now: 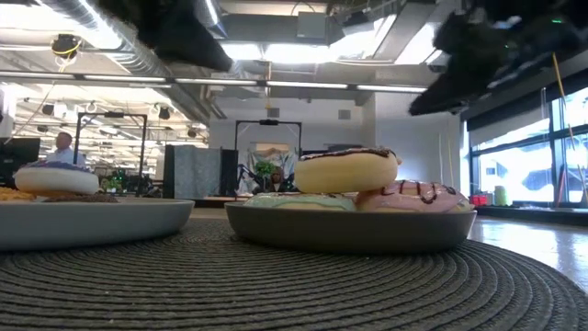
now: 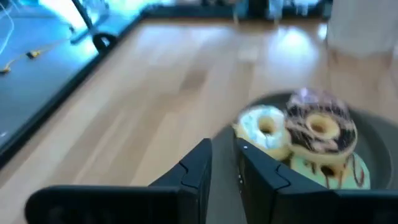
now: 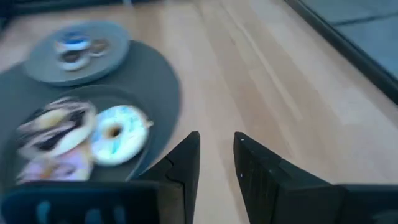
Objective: Pick & Place donuts
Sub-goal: Return to Home Position
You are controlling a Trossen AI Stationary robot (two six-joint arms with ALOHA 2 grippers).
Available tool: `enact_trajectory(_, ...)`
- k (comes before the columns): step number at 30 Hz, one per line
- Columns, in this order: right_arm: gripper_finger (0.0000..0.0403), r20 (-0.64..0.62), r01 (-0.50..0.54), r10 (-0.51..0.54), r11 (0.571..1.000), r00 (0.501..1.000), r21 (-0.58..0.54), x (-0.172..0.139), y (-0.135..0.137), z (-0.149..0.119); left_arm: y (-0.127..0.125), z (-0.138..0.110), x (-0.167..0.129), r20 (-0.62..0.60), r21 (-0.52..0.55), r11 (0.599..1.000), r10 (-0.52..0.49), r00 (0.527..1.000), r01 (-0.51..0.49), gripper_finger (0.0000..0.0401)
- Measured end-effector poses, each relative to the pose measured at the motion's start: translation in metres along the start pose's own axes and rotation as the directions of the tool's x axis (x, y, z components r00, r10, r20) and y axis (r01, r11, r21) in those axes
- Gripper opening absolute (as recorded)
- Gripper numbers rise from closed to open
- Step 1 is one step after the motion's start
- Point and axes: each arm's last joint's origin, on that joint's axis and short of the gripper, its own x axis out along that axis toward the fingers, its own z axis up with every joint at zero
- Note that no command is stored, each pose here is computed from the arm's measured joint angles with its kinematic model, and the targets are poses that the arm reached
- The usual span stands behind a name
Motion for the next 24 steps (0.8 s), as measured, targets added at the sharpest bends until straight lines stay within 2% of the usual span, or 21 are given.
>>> enact_trajectory(5, 0.01, 0.132, -0.105, 0.106, 0.994, 0.986, -0.019, -0.03, 0.002, -0.017, 0.054, -0.015, -0.027, 0.124, -0.13, 0.99, 0.068, 0.99, -0.051, 0.0063)
enact_trajectory(10, 0.01, 0.235, -0.128, 0.13, 0.991, 0.963, -0.026, -0.048, 0.0, -0.025, 0.093, -0.032, -0.041, 0.23, -0.193, 0.981, 0.013, 0.973, 0.033, 0.0059)
enact_trajectory(14, 0.01, 0.275, -0.153, 0.155, 0.988, 0.949, -0.028, -0.054, -0.002, -0.038, 0.113, -0.048, -0.044, 0.301, -0.202, 0.976, -0.014, 0.954, 0.078, 0.0061)
enact_trajectory(24, 0.01, 0.356, -0.186, 0.167, 0.982, 0.919, 0.019, -0.059, -0.006, -0.066, 0.133, -0.095, -0.043, 0.303, -0.267, 0.964, 0.067, 0.951, 0.017, 0.0057)
